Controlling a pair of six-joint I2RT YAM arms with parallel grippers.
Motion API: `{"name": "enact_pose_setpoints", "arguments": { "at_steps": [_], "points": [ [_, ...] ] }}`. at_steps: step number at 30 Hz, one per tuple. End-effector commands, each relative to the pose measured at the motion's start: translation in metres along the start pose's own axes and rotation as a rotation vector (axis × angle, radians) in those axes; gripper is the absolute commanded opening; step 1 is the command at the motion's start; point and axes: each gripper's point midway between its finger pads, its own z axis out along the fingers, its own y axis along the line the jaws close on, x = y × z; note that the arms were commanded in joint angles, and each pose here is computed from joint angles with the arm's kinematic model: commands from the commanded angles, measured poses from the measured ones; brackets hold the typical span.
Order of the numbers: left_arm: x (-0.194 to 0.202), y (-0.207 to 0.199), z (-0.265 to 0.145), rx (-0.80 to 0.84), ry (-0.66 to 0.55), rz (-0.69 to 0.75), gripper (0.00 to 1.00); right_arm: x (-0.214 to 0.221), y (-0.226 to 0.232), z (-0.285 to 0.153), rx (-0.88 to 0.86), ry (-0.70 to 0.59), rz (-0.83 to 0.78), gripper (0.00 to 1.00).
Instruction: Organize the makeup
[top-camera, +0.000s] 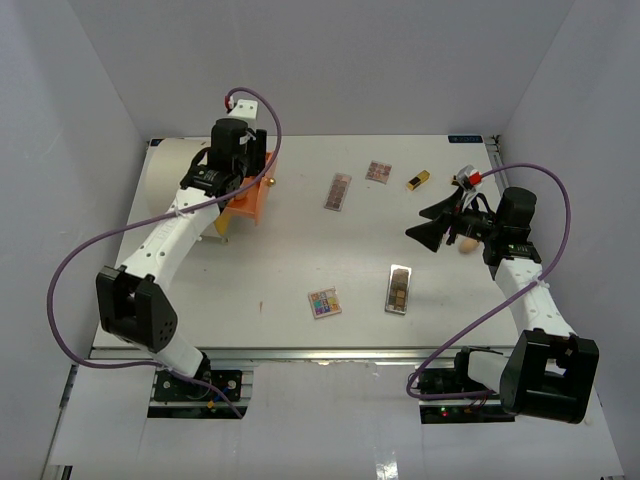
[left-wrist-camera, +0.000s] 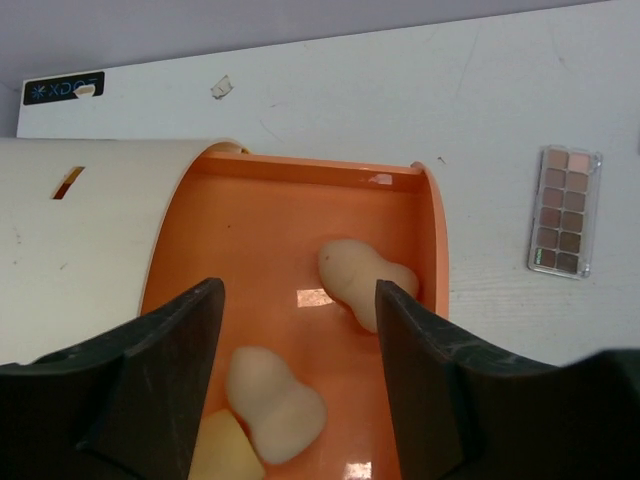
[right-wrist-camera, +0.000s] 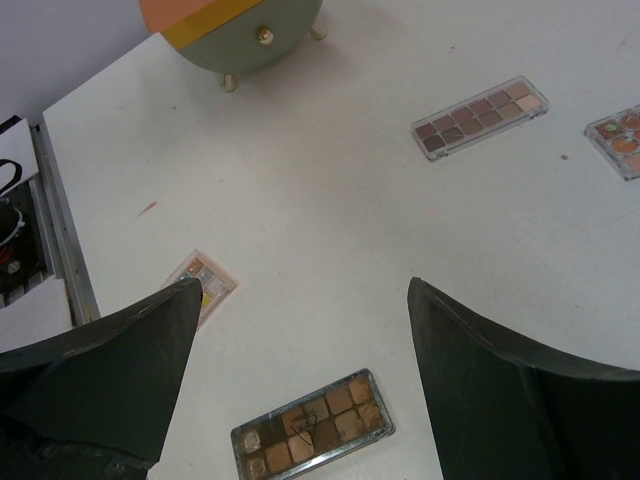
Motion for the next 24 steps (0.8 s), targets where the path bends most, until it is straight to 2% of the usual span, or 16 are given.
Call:
{"name": "enact_pose_setpoints", "arguments": {
  "at_steps": [1, 5, 8, 10, 13, 18, 21, 24],
  "points": [
    [-0.036, 0.0, -0.04, 0.076, -0.114, -0.07, 0.81, -0.003, -0.014, -0.004, 0.069, 0.019, -0.052, 0.9],
    [-0.048, -0.011, -0.072, 0.184, -0.175, -0.127, 0.91, -0.004, -0.047, -0.012, 0.259, 0.063, -0.073, 0.9],
    [-0.056, -0.019, -0.113, 0.299, -0.26, -0.172, 0.96, 0.011, -0.08, -0.024, 0.449, 0.146, 0.017, 0.94],
    [-0.042, -0.03, -0.125, 0.384, -0.282, -0.185, 0.98, 0.017, -0.105, -0.037, 0.606, 0.197, 0.057, 0.98],
    [-0.027, -0.043, -0.154, 0.512, -0.339, -0.183, 0.98, 0.051, -0.126, -0.051, 0.75, 0.318, 0.154, 0.98],
    [0.004, -0.044, -0.177, 0.562, -0.4, -0.197, 0.98, 0.093, -0.146, -0.075, 0.926, 0.47, 0.258, 0.98],
    [0.024, -0.04, -0.182, 0.55, -0.411, -0.196, 0.98, 0.101, -0.156, -0.095, 1.065, 0.501, 0.278, 0.98],
    [0.026, -0.037, -0.189, 0.55, -0.427, -0.197, 0.98, 0.105, -0.163, -0.111, 1.169, 0.516, 0.284, 0.98]
  ]
}}
